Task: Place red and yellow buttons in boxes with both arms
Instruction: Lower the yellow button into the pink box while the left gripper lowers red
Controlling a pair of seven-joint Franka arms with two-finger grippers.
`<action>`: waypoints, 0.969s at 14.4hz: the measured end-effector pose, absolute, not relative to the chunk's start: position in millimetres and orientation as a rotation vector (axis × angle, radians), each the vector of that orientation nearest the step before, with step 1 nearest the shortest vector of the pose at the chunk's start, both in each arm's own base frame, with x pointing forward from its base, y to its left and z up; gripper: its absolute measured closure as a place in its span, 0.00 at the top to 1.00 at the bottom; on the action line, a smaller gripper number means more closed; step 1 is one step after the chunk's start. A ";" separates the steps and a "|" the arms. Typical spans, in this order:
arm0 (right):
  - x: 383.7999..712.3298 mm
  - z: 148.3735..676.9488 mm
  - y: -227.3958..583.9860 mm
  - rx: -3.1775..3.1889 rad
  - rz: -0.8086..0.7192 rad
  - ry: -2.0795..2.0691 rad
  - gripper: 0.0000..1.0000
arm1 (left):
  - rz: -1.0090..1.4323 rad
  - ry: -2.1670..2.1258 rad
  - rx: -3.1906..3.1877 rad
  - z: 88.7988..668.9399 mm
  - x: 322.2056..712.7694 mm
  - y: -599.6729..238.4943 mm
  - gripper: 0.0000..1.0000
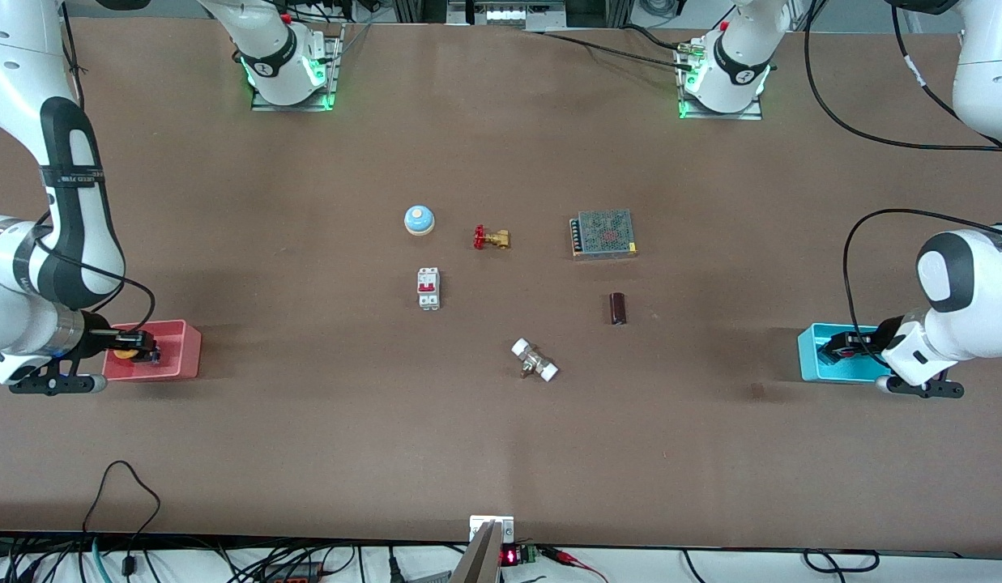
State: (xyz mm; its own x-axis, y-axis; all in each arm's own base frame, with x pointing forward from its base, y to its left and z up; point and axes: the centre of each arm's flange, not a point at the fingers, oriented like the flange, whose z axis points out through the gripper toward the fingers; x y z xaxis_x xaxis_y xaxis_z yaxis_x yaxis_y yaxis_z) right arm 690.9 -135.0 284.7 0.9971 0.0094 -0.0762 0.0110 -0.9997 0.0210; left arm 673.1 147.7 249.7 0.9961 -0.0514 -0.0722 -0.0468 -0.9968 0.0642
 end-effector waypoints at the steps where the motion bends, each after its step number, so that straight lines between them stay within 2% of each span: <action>1: 689.6 283.0 -138.5 3.119 -0.125 0.012 0.43 | -0.094 -0.079 3.079 255.5 676.9 146.3 0.77; 2: 688.1 280.0 -141.9 3.120 -0.134 0.014 0.43 | -0.070 -0.079 3.082 263.4 681.6 142.3 0.85; 7: 683.0 257.6 -154.2 3.123 -0.182 0.009 0.43 | 0.036 -0.015 3.108 329.2 695.8 83.8 0.90; 11: 681.9 242.4 -153.9 3.124 -0.207 0.010 0.43 | 0.000 0.049 3.133 392.7 682.7 30.9 0.91; 14: 682.2 228.6 -154.4 3.122 -0.207 0.011 0.43 | 0.072 0.084 3.151 454.8 667.5 15.4 0.91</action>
State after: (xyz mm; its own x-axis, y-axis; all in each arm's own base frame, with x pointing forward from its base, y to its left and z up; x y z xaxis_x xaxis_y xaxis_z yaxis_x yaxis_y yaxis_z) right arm 682.2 -154.4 228.6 0.9912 0.0064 -0.1320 0.0081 -0.9999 0.0125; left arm 667.5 15.4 454.8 0.9975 0.0532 0.0461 0.0537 -0.9985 -0.0100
